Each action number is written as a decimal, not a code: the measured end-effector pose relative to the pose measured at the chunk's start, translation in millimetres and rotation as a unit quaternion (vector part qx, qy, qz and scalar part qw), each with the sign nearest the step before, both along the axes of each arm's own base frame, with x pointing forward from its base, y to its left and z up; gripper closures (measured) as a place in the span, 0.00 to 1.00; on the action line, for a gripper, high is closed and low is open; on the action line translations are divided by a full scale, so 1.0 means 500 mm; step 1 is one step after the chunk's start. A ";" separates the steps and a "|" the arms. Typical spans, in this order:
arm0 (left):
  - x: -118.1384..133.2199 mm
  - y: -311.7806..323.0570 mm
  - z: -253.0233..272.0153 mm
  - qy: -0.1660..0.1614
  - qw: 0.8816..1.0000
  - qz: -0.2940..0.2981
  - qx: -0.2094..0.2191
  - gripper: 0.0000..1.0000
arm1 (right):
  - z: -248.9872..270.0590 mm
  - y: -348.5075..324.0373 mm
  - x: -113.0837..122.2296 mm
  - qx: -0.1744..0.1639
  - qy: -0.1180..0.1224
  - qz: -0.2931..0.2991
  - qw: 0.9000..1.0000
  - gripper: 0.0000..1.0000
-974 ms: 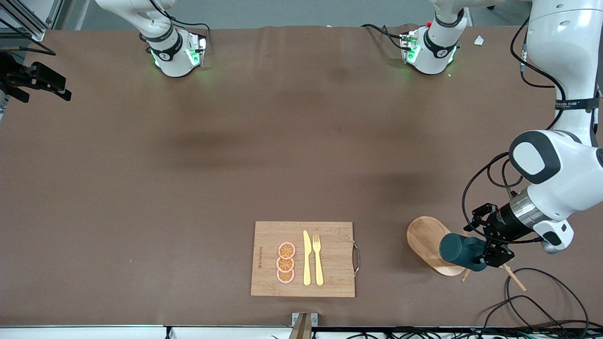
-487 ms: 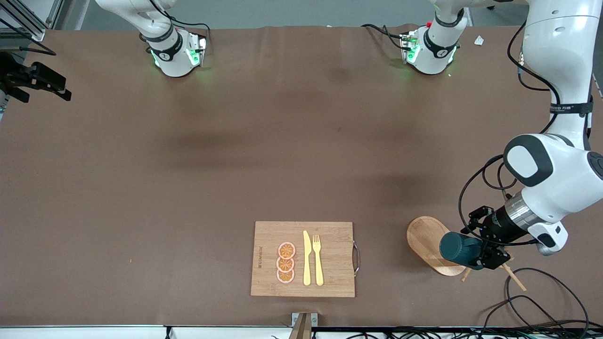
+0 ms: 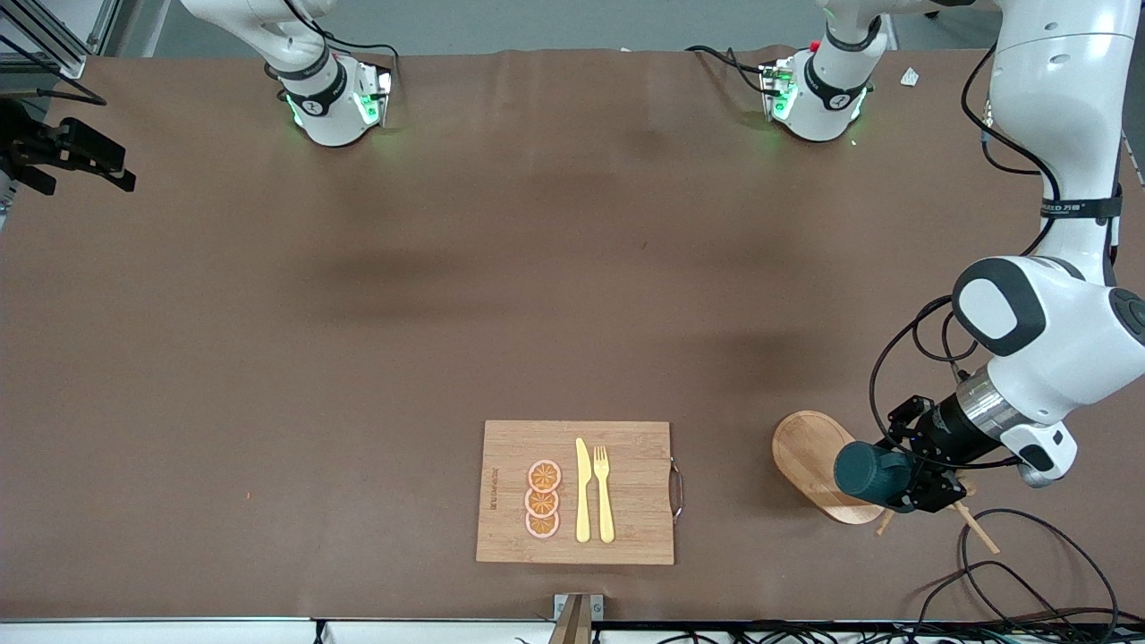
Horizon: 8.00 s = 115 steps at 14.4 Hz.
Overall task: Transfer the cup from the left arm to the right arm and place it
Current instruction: 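Close the left gripper on the teal mug's body on the stand, then lift the teal mug off the stand with the left gripper, then carry the teal mug to the table middle with the left gripper, then release the mug with the left gripper while the right gripper approaches, then grasp the teal mug with the right gripper while the left gripper withdraws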
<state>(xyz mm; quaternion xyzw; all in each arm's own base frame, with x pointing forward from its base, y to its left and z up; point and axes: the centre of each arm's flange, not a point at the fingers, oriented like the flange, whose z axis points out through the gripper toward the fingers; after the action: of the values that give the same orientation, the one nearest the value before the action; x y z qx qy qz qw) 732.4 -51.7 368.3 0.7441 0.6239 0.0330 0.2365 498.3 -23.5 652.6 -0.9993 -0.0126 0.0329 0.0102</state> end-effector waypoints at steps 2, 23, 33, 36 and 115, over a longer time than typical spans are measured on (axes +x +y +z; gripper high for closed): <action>0.000 0.000 0.001 -0.001 1.000 0.000 0.000 0.16 | 0.000 0.000 0.000 0.000 0.000 0.000 1.000 0.00; -0.012 -0.103 0.109 -0.032 0.999 -0.039 -0.014 0.16 | 0.000 0.000 0.000 0.000 0.000 0.000 1.000 0.00; -0.114 -0.466 0.143 -0.053 0.979 -0.170 0.102 0.16 | 0.000 0.001 0.000 0.000 0.000 0.000 1.000 0.00; -0.146 -0.539 0.145 -0.076 0.960 -0.220 0.157 0.16 | 0.000 0.002 0.000 0.000 0.001 0.001 1.000 0.00; -0.283 -0.358 0.466 0.055 0.783 -0.499 0.367 0.00 | -0.744 0.715 0.013 0.026 -0.004 -0.124 0.992 0.02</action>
<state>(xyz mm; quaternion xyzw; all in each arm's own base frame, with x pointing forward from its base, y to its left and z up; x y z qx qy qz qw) 590.7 -230.8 601.5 0.9826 0.1185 0.0964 -0.1058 504.8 334.2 280.8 -0.9927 0.1108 0.0275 0.0397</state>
